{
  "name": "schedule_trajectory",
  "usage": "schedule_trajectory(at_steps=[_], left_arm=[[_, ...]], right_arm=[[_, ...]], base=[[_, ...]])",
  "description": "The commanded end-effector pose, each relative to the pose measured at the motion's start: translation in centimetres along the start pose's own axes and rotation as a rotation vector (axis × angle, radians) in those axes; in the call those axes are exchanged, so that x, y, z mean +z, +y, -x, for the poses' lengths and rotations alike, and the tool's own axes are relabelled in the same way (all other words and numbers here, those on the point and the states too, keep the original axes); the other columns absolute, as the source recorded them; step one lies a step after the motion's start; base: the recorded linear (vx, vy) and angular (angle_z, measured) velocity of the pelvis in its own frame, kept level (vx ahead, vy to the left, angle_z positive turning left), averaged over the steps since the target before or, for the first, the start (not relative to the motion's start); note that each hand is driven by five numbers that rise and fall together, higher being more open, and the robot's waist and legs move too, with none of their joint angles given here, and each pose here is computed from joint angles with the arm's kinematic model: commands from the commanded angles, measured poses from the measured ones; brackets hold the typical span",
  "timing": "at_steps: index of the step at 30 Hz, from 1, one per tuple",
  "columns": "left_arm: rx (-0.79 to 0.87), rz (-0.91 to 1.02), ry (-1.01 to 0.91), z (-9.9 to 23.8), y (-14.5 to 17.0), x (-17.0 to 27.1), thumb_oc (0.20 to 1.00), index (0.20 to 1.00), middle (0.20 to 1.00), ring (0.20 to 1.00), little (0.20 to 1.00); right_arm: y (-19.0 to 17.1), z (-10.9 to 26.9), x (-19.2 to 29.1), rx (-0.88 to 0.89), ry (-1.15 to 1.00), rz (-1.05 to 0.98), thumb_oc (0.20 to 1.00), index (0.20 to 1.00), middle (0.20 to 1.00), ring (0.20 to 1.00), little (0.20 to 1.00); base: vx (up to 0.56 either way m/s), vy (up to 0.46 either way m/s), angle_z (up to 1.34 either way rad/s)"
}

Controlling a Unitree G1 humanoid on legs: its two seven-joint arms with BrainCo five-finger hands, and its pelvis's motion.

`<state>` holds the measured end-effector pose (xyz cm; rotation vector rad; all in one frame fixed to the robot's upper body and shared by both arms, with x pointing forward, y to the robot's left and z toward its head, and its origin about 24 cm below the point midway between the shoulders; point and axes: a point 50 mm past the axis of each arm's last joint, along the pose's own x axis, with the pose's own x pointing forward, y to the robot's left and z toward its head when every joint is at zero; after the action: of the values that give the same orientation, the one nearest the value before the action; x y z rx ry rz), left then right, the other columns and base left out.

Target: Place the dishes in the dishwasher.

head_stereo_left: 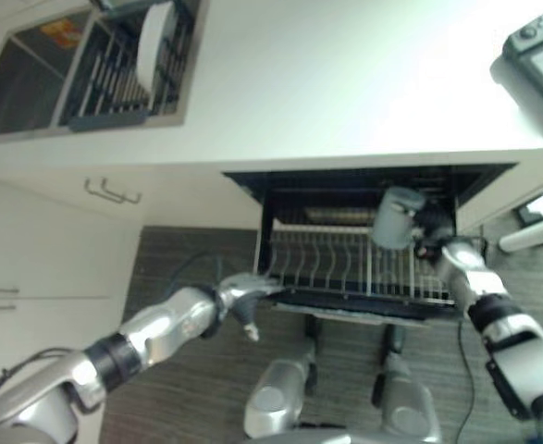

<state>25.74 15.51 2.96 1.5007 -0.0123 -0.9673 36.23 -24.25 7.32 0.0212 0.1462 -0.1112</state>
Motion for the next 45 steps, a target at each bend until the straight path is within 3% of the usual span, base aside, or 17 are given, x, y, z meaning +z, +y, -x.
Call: schedule_trajectory(at_steps=[1,12,13,20,22,29,36,45], left_arm=[[0.033,-0.047,0.029,0.4,0.5,-0.5,1.0,1.0,1.0,1.0,1.0],[0.053,-0.05,0.034,0.4,1.4,-0.7,1.0,1.0,1.0,1.0,1.0],[0.053,-0.05,0.033,0.3,1.5,-0.6,1.0,1.0,1.0,1.0,1.0],[0.048,-0.048,0.05,0.1,1.3,-0.8,1.0,1.0,1.0,1.0,1.0],[0.051,-0.046,0.086,0.5,0.8,-1.7,1.0,1.0,1.0,1.0,1.0],[0.054,-0.012,0.103,0.5,-0.8,-1.4,1.0,1.0,1.0,1.0,1.0],[0.057,0.015,0.109,0.4,-1.9,-1.0,1.0,1.0,1.0,1.0,1.0],[0.064,0.045,0.111,-0.1,-2.8,-0.3,1.0,1.0,1.0,1.0,1.0]], right_arm=[[0.1,-0.4,2.4,-0.011,-0.101,0.015,0.2,0.2,0.2,0.2,0.2],[-1.7,-0.4,0.3,-0.145,-0.001,0.137,0.2,0.2,0.2,0.2,0.2],[-1.8,-0.4,0.3,-0.162,-0.002,0.149,1.0,1.0,1.0,1.0,1.0],[-1.9,-0.6,1.1,-0.287,-0.04,0.165,1.0,1.0,1.0,1.0,1.0],[-0.4,-0.5,1.8,-0.33,-0.126,0.095,1.0,1.0,1.0,1.0,1.0],[2.2,0.1,1.9,-0.307,-0.2,-0.018,1.0,1.0,1.0,1.0,1.0],[4.3,1.3,2.4,-0.283,-0.311,0.046,1.0,1.0,1.0,1.0,1.0],[5.0,2.7,2.3,-0.31,-0.423,-0.039,1.0,1.0,1.0,1.0,1.0]], base=[[-0.04,0.012,0.02],[-0.01,0.001,0.0],[0.0,0.0,0.0],[0.0,-0.006,0.0],[-0.05,-0.101,0.0],[-0.02,0.016,-0.04],[0.0,0.021,-0.06],[0.0,0.016,-0.06]])
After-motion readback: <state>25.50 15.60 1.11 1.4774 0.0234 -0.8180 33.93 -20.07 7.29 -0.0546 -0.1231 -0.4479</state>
